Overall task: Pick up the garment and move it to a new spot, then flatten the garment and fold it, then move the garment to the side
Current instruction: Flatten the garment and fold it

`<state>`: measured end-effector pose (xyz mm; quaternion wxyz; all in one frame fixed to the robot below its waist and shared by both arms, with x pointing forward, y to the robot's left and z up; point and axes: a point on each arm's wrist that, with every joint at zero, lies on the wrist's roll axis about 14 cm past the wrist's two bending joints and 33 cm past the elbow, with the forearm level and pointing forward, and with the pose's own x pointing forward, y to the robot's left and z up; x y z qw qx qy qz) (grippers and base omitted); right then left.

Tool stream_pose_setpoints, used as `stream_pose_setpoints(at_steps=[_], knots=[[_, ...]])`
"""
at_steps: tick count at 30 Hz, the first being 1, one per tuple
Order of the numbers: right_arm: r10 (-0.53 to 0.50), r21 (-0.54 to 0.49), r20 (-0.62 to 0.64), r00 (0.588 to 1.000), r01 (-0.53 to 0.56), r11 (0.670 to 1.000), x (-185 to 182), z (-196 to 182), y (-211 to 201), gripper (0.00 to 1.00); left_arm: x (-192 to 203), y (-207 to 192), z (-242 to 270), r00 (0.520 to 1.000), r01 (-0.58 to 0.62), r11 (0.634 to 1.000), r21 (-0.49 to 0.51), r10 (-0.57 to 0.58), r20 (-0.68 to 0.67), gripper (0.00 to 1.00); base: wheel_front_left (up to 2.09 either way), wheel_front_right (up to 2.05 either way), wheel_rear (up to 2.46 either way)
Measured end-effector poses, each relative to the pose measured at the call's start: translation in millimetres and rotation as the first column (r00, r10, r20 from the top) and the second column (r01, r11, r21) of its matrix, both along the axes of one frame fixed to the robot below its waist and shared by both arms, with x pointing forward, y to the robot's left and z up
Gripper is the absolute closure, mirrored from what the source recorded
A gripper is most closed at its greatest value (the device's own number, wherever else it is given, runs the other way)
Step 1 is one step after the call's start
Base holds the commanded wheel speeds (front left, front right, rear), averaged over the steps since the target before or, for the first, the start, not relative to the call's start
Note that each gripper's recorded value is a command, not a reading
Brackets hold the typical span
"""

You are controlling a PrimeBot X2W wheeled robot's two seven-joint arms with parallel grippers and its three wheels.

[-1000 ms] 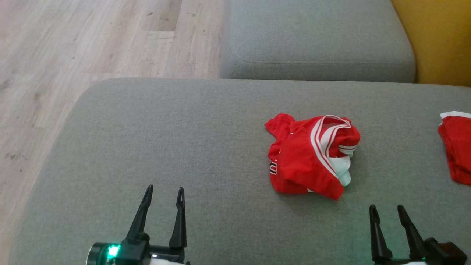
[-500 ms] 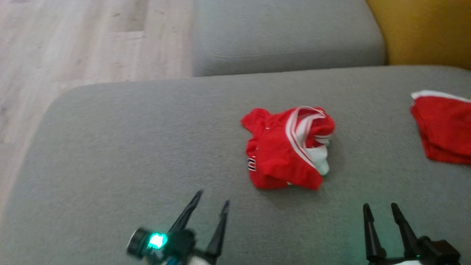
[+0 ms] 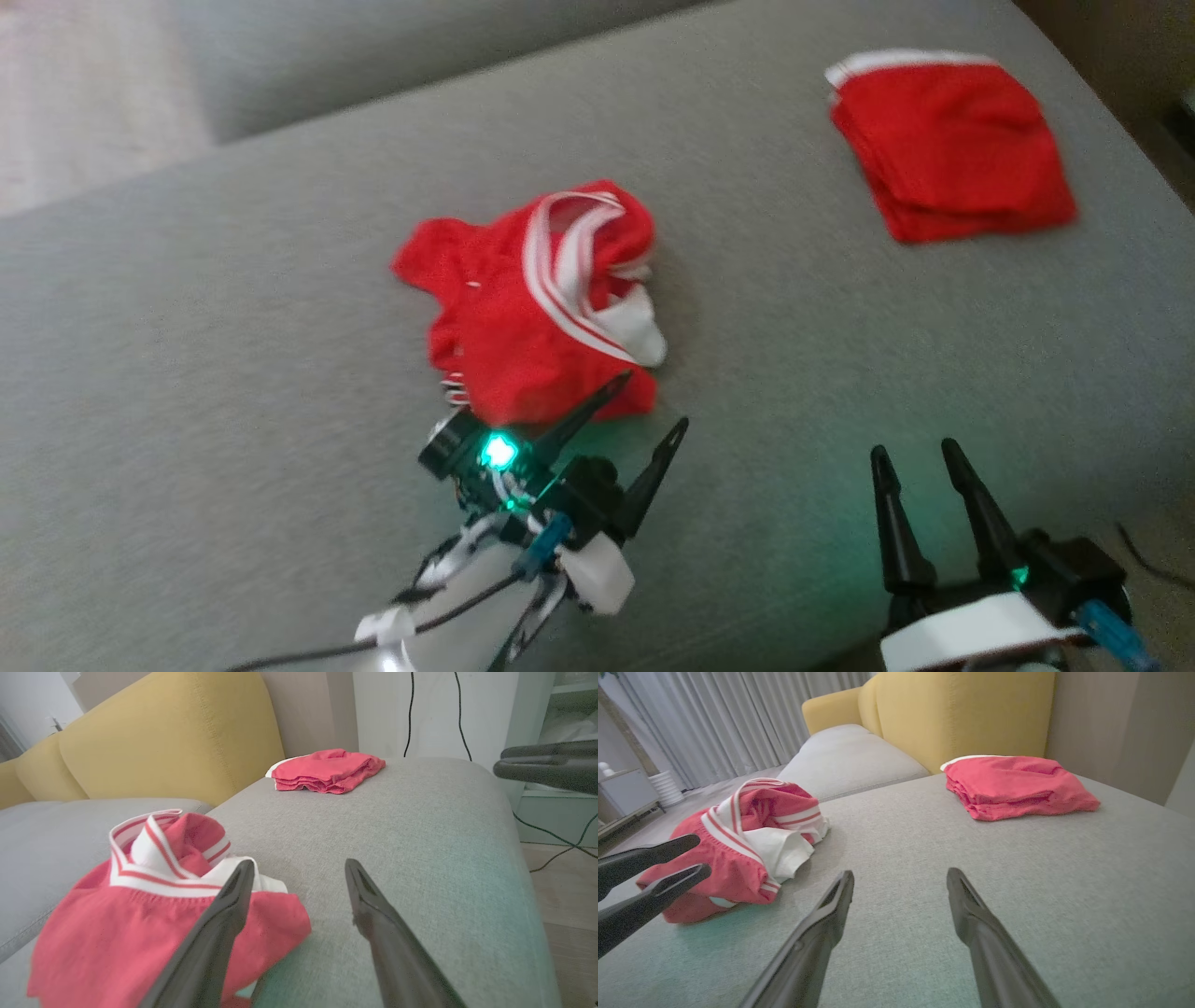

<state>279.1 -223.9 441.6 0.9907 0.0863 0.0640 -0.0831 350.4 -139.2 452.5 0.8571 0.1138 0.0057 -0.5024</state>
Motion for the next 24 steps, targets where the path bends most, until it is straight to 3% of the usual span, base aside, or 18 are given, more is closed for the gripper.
stream_pose_setpoints(at_steps=[5,11,12,14,15,16,18,24], knots=[[-0.059,-0.007,-0.040,0.997,0.059,0.998,-7.5,-6.9,-13.2,0.00,9.7,-23.2,-16.7,0.999,0.034,0.999,0.019,-0.034,-0.021,0.00,0.00,0.00,0.00],[-0.132,-0.018,-0.077,0.988,0.131,0.991,-22.5,-12.7,-28.9,0.00,12.1,-14.8,-74.5,0.986,-0.003,0.991,0.132,0.024,-0.163,0.03,0.00,0.00,0.00],[-0.139,-0.020,-0.082,0.987,0.138,0.990,-24.1,-13.3,-30.3,0.00,12.9,-14.3,-78.2,0.981,-0.016,0.991,0.129,0.041,-0.191,0.19,0.00,0.00,0.00],[-0.146,-0.022,-0.086,0.985,0.145,0.989,-25.7,-14.0,-31.9,0.00,15.7,-14.7,-81.0,0.973,-0.036,0.992,0.125,0.063,-0.221,0.38,0.00,0.00,0.00],[-0.146,-0.022,-0.086,0.986,0.144,0.989,-25.6,-14.0,-31.8,0.00,17.1,-14.2,-81.4,0.969,-0.046,0.992,0.121,0.074,-0.235,0.53,0.00,0.00,0.00],[-0.144,-0.021,-0.085,0.986,0.142,0.990,-25.1,-13.9,-31.3,0.00,18.0,-13.1,-82.0,0.966,-0.055,0.991,0.122,0.083,-0.244,0.57,0.00,0.00,0.00],[-0.138,-0.019,-0.082,0.987,0.136,0.990,-23.8,-13.6,-29.8,0.00,21.1,-10.1,-82.4,0.961,-0.074,0.990,0.124,0.104,-0.255,1.00,0.00,0.00,0.00],[-0.116,-0.009,-0.054,0.992,0.116,0.993,-20.6,-8.3,-24.3,0.00,18.9,-9.8,-72.1,0.934,-0.091,0.993,0.073,0.111,-0.341,1.00,0.00,0.00,0.00]])
